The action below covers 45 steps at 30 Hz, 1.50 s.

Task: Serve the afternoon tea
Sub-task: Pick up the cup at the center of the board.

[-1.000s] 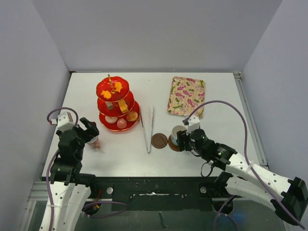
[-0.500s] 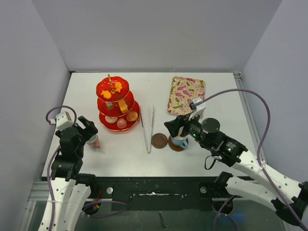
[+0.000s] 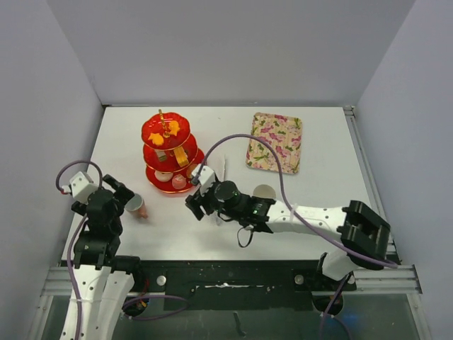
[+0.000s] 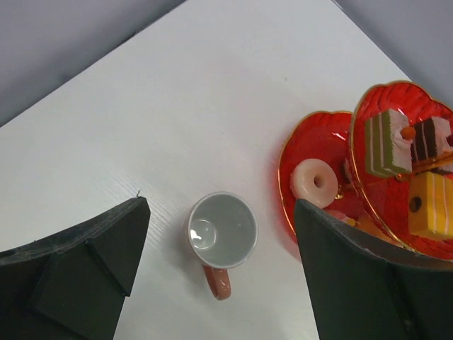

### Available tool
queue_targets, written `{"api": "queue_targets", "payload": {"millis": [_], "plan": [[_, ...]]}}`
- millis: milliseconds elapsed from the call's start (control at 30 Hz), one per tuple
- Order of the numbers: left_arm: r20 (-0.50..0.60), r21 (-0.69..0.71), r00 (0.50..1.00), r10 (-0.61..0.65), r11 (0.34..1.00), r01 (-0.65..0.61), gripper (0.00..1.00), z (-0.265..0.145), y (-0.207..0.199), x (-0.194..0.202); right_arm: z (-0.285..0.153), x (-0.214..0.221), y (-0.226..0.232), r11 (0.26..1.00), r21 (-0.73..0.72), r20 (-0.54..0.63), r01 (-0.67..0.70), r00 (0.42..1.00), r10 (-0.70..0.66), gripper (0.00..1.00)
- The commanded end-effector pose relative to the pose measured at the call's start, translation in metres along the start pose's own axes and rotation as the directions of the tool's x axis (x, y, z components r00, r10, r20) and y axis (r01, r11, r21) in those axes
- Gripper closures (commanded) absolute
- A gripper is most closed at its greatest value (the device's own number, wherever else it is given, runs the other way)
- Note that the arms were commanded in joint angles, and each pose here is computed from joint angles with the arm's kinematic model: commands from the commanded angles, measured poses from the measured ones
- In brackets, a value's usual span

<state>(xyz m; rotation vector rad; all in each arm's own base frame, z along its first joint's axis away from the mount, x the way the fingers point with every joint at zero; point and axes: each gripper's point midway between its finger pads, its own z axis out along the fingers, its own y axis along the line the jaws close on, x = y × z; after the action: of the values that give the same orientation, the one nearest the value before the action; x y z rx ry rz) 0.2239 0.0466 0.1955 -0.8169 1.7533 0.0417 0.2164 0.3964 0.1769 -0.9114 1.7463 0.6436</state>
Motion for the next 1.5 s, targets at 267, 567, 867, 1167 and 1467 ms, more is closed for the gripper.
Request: {"api": "queue_targets", "payload": {"millis": [267,567,867,1167,1467], "plan": [[0.224,-0.18,0.96,-0.166,0.961,0.209,0.18,-0.032,0.036,-0.062,0.105,-0.051,0.059,0.997,-0.072,0.169,0.016,0.986,-0.004,0.34],[0.329,-0.295,0.914,-0.236,0.894,0.337,0.18,-0.047,0.068,-0.069,0.145,-0.03,0.095,0.989,-0.143,0.204,-0.036,0.977,0.066,0.36],[0.348,-0.306,0.904,-0.249,0.881,0.361,0.19,-0.052,0.073,-0.071,0.166,-0.012,0.12,0.982,-0.187,0.181,-0.01,0.982,0.044,0.37],[0.347,-0.305,0.903,-0.252,0.881,0.363,0.18,-0.052,0.073,-0.071,0.179,0.0,0.122,0.984,-0.176,0.141,-0.035,0.988,0.061,0.45],[0.344,-0.303,0.905,-0.251,0.882,0.36,0.19,-0.052,0.073,-0.07,0.192,0.008,0.121,0.986,-0.165,0.118,-0.033,0.992,0.053,0.54]]}}
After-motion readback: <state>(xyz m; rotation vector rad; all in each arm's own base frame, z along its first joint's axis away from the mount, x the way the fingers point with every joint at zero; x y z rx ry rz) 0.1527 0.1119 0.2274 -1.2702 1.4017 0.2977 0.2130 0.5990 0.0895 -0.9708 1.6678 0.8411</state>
